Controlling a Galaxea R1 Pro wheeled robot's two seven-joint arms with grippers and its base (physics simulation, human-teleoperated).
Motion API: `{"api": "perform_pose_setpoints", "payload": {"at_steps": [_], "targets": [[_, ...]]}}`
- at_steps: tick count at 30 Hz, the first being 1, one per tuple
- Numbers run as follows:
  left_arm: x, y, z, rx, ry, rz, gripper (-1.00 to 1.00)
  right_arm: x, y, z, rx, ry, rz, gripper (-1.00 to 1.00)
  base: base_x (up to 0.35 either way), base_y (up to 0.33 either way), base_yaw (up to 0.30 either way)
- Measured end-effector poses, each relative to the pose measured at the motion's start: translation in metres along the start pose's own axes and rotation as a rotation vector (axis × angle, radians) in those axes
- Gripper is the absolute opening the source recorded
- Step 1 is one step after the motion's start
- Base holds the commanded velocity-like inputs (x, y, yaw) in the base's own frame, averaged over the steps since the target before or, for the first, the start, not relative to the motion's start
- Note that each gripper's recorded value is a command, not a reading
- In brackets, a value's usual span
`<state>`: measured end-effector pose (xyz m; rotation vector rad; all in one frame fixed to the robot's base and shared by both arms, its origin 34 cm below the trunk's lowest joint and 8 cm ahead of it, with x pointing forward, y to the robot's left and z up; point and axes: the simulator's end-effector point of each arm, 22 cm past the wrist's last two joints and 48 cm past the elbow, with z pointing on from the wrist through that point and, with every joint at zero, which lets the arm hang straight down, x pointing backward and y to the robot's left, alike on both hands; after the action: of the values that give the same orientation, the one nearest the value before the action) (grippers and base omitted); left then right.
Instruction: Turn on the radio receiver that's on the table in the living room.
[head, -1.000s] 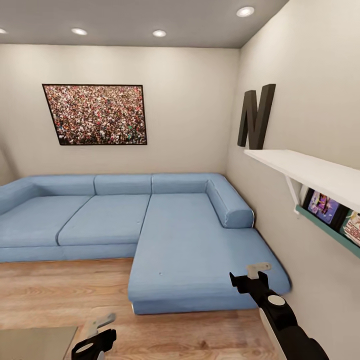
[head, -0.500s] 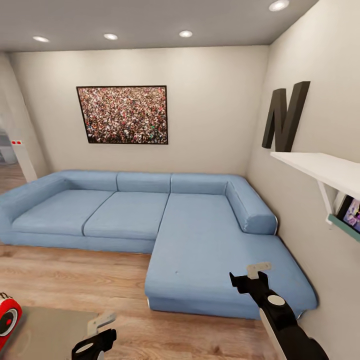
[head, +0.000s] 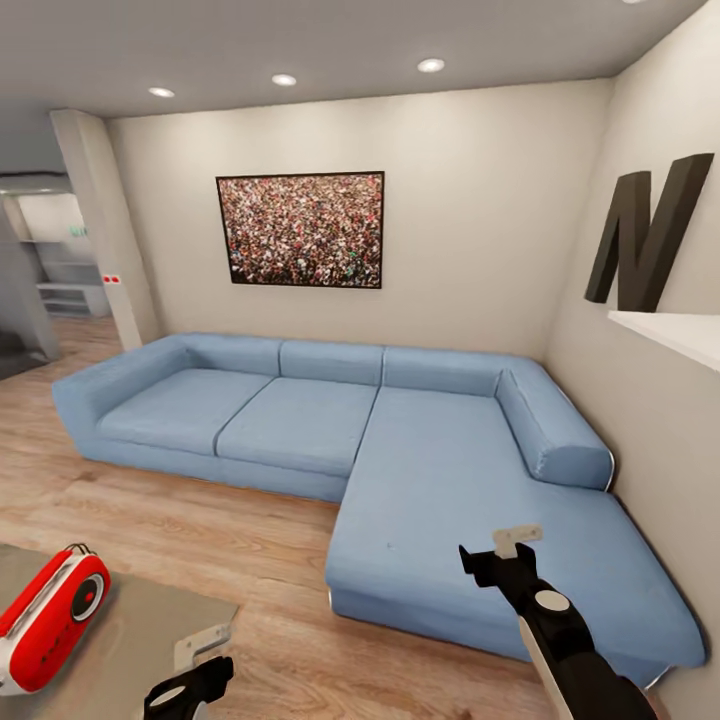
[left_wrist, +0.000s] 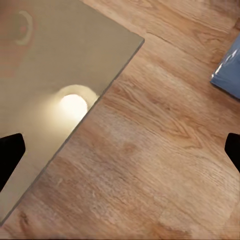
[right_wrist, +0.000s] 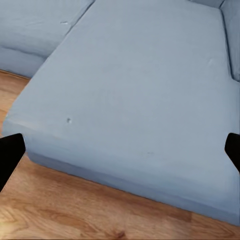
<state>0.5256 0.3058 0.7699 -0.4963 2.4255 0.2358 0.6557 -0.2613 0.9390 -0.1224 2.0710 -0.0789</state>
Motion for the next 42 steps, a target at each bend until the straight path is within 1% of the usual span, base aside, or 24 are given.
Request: {"api": "perform_pose_setpoints", "payload": {"at_steps": [1, 2, 3, 4, 7, 24, 27, 34, 42], "targets": [[0.0, 0.005, 0.001, -0.004, 0.001, -0.026, 1.0, 0.0, 0.0, 0.0, 0.0, 0.001, 0.0, 1.0, 0.0, 0.0, 0.296], [0.001, 0.012, 0.004, 0.005, 0.011, -0.095, 1.0, 0.001, 0.0, 0.0, 0.0, 0.002, 0.0, 1.0, 0.0, 0.0, 0.296], [0.0, 0.017, 0.006, 0.029, 0.012, -0.133, 1.0, 0.001, 0.0, 0.0, 0.0, 0.003, 0.0, 1.0, 0.0, 0.0, 0.296], [-0.002, 0.02, 0.008, 0.055, 0.009, -0.16, 1.0, 0.002, 0.0, 0.0, 0.0, 0.004, 0.0, 1.0, 0.0, 0.0, 0.296], [-0.005, 0.026, 0.01, 0.084, 0.003, -0.201, 1.0, 0.002, 0.0, 0.001, 0.0, 0.005, 0.0, 1.0, 0.0, 0.0, 0.296], [-0.006, 0.03, 0.011, 0.074, 0.001, -0.206, 1.0, 0.004, 0.0, 0.001, -0.001, 0.009, -0.001, 1.0, 0.0, 0.0, 0.296], [-0.006, 0.033, 0.011, 0.064, 0.001, -0.207, 1.0, 0.004, 0.001, 0.001, -0.001, 0.009, -0.001, 1.0, 0.0, 0.0, 0.296], [-0.004, 0.048, 0.013, 0.035, 0.004, -0.236, 1.0, 0.004, 0.001, 0.001, -0.001, 0.009, -0.001, 1.0, 0.0, 0.0, 0.296], [-0.004, 0.049, 0.013, 0.031, 0.004, -0.24, 1.0, 0.004, 0.001, 0.001, -0.001, 0.009, -0.001, 1.0, 0.0, -0.026, 0.296]]}}
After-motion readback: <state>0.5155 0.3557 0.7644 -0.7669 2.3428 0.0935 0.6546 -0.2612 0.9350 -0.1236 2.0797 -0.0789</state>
